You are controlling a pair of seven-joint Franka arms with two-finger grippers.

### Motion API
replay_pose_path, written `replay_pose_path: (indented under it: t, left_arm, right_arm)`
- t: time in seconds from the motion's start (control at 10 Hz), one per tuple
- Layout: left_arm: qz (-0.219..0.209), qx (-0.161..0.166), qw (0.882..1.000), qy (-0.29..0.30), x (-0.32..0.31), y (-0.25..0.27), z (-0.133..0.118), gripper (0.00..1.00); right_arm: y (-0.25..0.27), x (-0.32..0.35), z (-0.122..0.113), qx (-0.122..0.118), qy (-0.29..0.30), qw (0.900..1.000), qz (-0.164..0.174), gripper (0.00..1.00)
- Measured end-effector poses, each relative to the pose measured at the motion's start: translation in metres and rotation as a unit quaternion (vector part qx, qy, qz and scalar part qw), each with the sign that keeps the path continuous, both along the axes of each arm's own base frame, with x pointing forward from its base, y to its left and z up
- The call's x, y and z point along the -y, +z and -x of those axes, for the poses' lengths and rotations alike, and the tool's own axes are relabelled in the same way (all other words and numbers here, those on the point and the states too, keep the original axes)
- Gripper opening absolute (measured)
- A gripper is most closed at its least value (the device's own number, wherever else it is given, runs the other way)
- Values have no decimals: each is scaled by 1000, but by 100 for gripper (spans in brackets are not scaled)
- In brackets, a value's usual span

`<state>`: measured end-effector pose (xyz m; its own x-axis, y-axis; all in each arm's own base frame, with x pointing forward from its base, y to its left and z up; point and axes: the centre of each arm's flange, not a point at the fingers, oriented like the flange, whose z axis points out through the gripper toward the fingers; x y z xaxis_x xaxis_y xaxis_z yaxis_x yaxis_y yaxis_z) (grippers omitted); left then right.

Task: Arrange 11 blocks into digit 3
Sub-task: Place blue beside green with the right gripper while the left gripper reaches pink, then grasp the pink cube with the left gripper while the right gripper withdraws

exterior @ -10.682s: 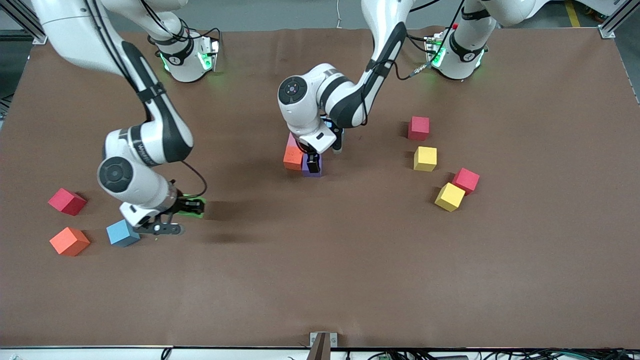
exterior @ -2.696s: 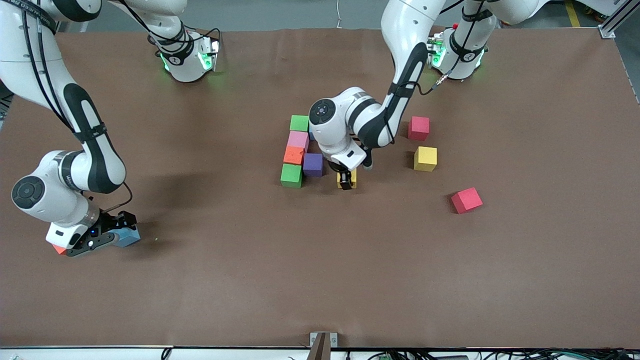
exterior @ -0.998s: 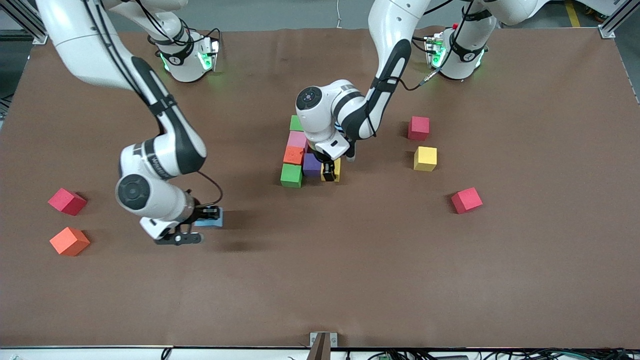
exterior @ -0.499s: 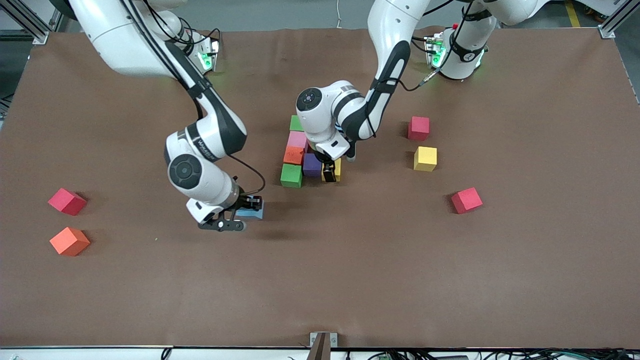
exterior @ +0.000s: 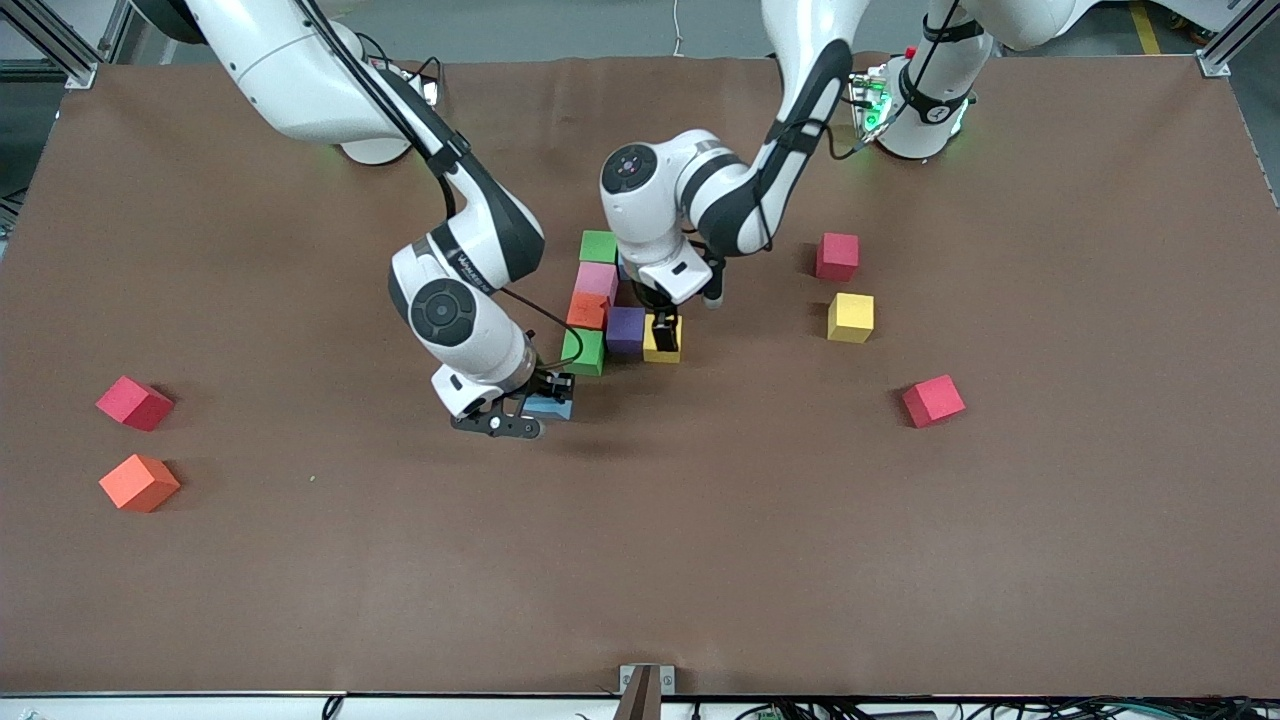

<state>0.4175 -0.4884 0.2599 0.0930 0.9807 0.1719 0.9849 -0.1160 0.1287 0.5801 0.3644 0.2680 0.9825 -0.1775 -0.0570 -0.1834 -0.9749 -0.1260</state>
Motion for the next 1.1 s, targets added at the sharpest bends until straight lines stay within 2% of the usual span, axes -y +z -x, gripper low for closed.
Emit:
replay_pose_path:
  t: [0.2,0.4,0.6,0.9,1.1]
  left_arm:
    - [-6,-13,1000,-9,-52,12,-32,100]
    - [-15,-27,999,-26,-120,13,-86,100]
    - [-23,-41,997,-64,-182,11,-127,100]
    - [-39,-72,982,-168,-233,7,-149,100]
    - [-47,-89,963,-250,-258,7,-160,100]
  right_arm:
    - [-12,-14,10,-7,-7,1000,2,56]
    - [-22,-26,19,-13,-4,1000,6,56]
    - [-28,-29,22,-15,0,1000,10,56]
    - [-33,-31,23,-10,3,1000,17,56]
    - [-38,-34,26,-10,2,1000,21,56]
